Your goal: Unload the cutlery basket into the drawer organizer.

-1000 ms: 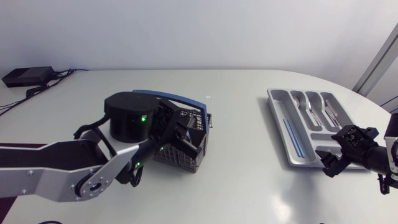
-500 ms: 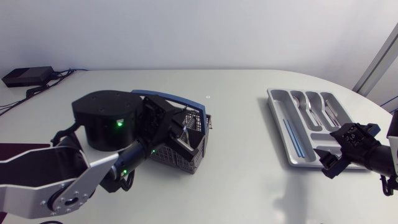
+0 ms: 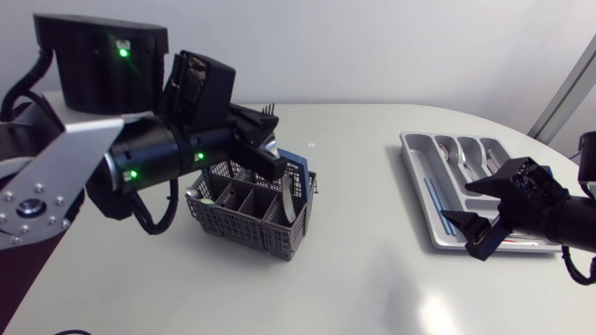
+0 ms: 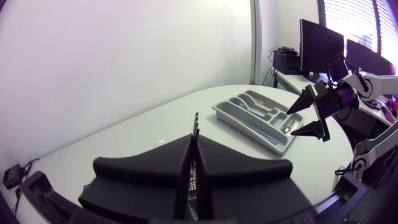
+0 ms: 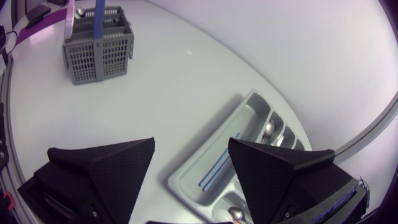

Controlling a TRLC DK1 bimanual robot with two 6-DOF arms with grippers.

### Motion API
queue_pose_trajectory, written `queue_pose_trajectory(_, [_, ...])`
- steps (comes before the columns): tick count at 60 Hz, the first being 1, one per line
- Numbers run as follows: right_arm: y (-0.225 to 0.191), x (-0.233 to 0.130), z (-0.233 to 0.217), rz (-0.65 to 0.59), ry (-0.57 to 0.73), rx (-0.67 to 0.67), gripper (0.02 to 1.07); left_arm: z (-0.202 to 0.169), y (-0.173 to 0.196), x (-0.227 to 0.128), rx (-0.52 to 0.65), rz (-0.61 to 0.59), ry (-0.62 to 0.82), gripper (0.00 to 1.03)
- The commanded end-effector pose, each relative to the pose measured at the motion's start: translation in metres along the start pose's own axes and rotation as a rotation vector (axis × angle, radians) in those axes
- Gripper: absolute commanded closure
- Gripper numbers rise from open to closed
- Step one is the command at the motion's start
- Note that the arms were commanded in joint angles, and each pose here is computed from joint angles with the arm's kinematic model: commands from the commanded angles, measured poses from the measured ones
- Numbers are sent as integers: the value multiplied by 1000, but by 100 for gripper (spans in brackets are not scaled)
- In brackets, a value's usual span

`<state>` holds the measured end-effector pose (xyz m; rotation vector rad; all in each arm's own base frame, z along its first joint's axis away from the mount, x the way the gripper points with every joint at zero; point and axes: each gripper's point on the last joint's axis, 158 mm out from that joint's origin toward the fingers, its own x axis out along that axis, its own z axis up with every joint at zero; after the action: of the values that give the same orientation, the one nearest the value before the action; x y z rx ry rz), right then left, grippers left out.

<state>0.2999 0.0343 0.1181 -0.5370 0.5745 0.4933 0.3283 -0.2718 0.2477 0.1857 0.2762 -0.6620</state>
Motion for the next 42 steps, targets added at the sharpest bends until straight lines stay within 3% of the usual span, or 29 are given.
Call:
queue_pose_trajectory(1, [10,-9,28,43,-45,45,21,28,2,-8,-58,-18,-46,100])
queue_pose_trajectory(13, [43,-25,79,185,-135,93,21,41,-7,-7,-91,-68,-30,100])
queue_pose_trajectory(25, [91,-28,132,367,-175,122,21,21,-13,27,-186,-136,68,100])
queue_pose_trajectory(42, [119,-7,170,509,-161,182,21,12,-15,49,-250,-185,120,100])
